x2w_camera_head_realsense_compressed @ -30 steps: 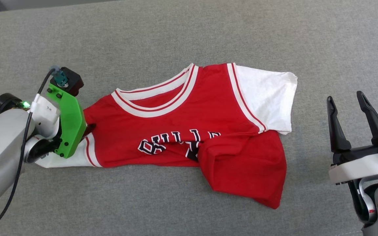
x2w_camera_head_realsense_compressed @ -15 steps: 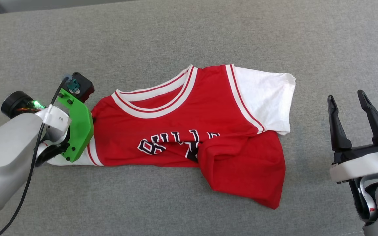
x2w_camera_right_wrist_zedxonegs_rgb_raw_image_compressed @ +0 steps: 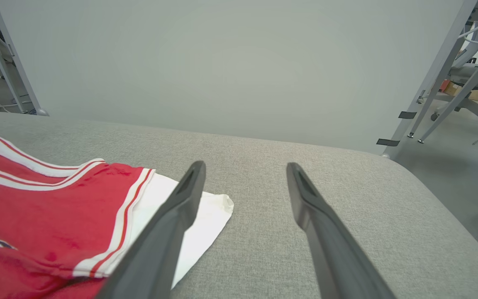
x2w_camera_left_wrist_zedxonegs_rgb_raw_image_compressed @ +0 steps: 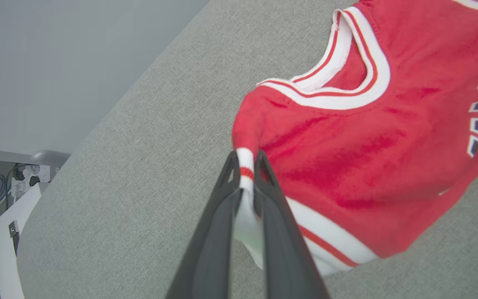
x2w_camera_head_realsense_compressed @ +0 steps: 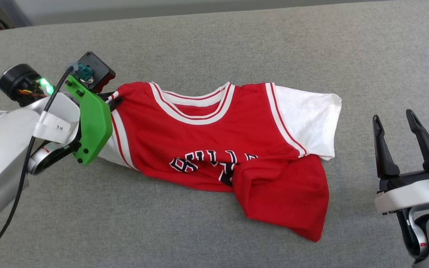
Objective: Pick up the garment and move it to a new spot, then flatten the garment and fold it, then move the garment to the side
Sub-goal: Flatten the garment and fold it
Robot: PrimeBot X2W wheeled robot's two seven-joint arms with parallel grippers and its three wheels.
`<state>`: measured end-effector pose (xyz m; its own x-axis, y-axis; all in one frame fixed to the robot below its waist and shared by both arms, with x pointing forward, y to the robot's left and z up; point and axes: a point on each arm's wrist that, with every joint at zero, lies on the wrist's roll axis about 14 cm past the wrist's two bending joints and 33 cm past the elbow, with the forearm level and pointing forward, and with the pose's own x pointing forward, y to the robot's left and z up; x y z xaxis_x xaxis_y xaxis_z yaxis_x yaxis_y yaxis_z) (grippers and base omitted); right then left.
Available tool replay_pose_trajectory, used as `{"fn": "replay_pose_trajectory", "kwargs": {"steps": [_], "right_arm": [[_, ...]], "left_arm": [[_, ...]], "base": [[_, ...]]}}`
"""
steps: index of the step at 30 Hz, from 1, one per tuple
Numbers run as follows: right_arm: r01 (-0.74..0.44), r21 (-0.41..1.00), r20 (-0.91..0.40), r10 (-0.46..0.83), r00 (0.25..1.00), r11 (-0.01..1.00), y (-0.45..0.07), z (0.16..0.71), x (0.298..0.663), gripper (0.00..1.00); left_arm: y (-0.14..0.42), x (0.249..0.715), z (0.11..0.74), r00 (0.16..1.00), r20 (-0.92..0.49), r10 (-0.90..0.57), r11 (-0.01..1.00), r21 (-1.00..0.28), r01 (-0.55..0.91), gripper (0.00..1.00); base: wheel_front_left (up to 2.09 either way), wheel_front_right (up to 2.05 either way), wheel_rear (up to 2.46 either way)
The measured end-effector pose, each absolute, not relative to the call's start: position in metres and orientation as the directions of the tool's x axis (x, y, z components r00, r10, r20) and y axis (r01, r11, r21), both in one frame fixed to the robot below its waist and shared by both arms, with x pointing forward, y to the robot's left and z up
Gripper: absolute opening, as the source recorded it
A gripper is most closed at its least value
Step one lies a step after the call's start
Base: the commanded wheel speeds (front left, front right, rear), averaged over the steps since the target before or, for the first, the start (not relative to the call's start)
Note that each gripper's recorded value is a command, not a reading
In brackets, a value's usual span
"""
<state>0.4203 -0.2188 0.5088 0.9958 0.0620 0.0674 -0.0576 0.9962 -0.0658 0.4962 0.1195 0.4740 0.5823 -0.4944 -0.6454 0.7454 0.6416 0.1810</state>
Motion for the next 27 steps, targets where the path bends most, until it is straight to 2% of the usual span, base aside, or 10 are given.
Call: {"fn": "replay_pose_trajectory", "kwargs": {"steps": [7,14,20,27], "right_arm": [[-0.04,-0.063,0.044,0.043,0.998,0.997,-0.224,0.5,0.419,1.0],[-0.026,-0.063,0.045,0.029,0.999,0.998,-0.227,0.494,0.431,1.0],[0.006,-0.077,0.027,-0.004,1.0,0.997,-0.238,0.485,0.436,1.0],[0.045,-0.099,-0.008,-0.046,0.999,0.994,-0.252,0.473,0.433,1.0]], "left_arm": [[0.094,0.508,0.477,0.565,-0.628,-0.536,0.605,0.181,0.775,0.0],[0.07,0.547,0.457,0.562,-0.63,-0.537,0.598,0.187,0.78,0.0],[0.055,0.575,0.409,0.529,-0.671,-0.52,0.608,0.146,0.781,0.0],[0.045,0.583,0.358,0.479,-0.734,-0.482,0.626,0.094,0.774,0.0]], "base": [[0.0,0.0,0.0],[0.0,0.0,0.0],[0.0,0.0,0.0],[0.0,0.0,0.0]]}}
